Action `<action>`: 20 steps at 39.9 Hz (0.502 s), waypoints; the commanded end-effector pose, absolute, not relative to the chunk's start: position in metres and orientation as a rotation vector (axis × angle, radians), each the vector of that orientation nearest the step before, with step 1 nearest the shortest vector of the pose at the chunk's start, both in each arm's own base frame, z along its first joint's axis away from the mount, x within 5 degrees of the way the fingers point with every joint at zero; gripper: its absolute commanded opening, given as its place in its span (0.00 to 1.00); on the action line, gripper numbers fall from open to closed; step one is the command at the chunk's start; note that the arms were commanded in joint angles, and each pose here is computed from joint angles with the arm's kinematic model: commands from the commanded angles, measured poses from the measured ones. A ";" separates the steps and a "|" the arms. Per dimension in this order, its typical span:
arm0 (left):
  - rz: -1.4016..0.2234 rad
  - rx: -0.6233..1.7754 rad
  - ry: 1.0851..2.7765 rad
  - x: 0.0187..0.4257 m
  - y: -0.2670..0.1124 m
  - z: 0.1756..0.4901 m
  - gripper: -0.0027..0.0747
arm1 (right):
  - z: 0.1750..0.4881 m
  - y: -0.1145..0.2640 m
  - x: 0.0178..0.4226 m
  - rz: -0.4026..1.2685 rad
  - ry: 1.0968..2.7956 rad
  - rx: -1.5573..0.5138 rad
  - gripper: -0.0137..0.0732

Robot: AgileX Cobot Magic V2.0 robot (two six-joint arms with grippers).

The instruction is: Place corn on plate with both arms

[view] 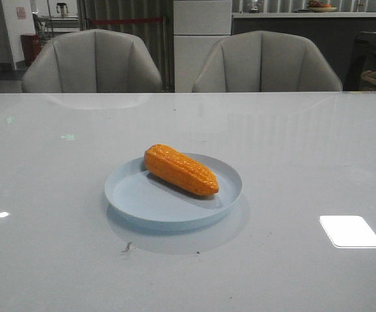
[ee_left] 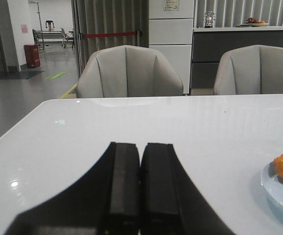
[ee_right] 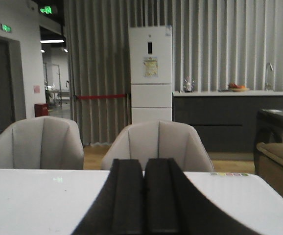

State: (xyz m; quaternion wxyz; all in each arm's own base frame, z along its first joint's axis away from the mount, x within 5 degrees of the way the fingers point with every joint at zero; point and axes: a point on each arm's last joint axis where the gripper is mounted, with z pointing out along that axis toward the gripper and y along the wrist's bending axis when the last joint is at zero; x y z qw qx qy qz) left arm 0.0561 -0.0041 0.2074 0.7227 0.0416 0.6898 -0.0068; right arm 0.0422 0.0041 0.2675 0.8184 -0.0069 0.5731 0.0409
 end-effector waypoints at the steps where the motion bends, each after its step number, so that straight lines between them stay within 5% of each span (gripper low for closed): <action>1: -0.024 0.068 1.457 0.056 -0.003 0.204 0.15 | 0.272 0.009 0.038 0.113 1.042 -0.073 0.22; 20: -0.024 0.068 1.457 0.056 -0.003 0.204 0.15 | 0.243 -0.001 0.050 0.095 1.242 0.067 0.22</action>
